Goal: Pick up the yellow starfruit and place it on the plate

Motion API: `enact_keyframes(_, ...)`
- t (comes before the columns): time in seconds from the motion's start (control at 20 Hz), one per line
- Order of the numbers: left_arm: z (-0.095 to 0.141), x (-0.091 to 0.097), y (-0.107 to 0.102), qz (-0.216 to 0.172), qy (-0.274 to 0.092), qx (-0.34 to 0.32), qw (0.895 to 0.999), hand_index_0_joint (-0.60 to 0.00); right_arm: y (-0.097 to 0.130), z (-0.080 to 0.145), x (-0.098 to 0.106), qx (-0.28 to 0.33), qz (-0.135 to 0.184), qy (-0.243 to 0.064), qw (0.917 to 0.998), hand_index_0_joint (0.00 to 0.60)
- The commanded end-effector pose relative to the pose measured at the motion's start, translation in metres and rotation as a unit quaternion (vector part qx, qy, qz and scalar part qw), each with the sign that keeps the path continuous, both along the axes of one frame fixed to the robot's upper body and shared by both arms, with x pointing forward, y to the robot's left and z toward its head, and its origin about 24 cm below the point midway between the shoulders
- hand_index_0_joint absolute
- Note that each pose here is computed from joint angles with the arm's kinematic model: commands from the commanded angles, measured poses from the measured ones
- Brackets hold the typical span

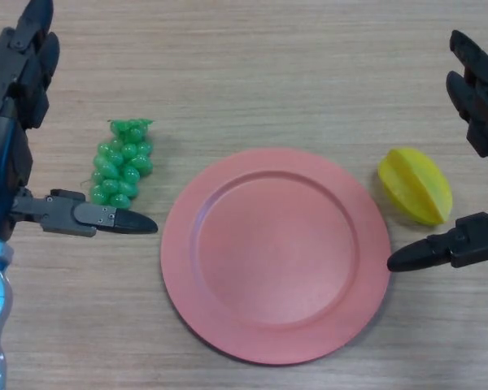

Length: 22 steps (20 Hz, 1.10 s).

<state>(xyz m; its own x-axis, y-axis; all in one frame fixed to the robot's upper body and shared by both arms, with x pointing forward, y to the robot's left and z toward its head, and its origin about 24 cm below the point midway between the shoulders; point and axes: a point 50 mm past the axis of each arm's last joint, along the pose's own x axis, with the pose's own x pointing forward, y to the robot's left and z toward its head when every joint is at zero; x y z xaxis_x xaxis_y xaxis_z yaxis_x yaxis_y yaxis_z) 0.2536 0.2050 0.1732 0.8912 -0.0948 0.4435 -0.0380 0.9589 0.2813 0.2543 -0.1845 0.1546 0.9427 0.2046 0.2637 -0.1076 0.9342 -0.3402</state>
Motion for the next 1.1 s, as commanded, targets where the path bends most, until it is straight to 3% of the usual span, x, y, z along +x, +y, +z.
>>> enact_keyframes(0.05, 0.031, -0.012, -0.003, -0.008, -0.097, 0.017, 0.995, 0.000, -0.010, 0.034, -0.002, -0.033, -0.024, -0.124, 0.9915, 0.000)
enact_keyframes(0.25, 0.026, -0.018, -0.009, -0.031, -0.074, 0.012, 0.997, 0.000, -0.017, 0.028, 0.023, -0.052, -0.058, -0.106, 0.9913, 0.000)
enact_keyframes(0.5, 0.023, -0.021, -0.007, -0.023, -0.074, 0.014, 0.997, 0.000, -0.027, 0.015, 0.053, -0.069, -0.088, -0.098, 0.9889, 0.000)
enact_keyframes(0.7, 0.021, -0.022, 0.002, -0.015, -0.069, 0.013, 0.997, 0.000, -0.034, 0.000, 0.072, -0.088, -0.099, -0.066, 0.9890, 0.000)
enact_keyframes(1.05, 0.020, -0.023, 0.008, -0.005, -0.064, 0.013, 0.998, 0.000, -0.042, -0.026, 0.093, -0.122, -0.124, -0.053, 0.9834, 0.000)
enact_keyframes(1.1, 0.021, -0.023, 0.009, -0.003, -0.065, 0.016, 0.998, 0.000, -0.042, -0.031, 0.095, -0.140, -0.123, -0.054, 0.9809, 0.050)
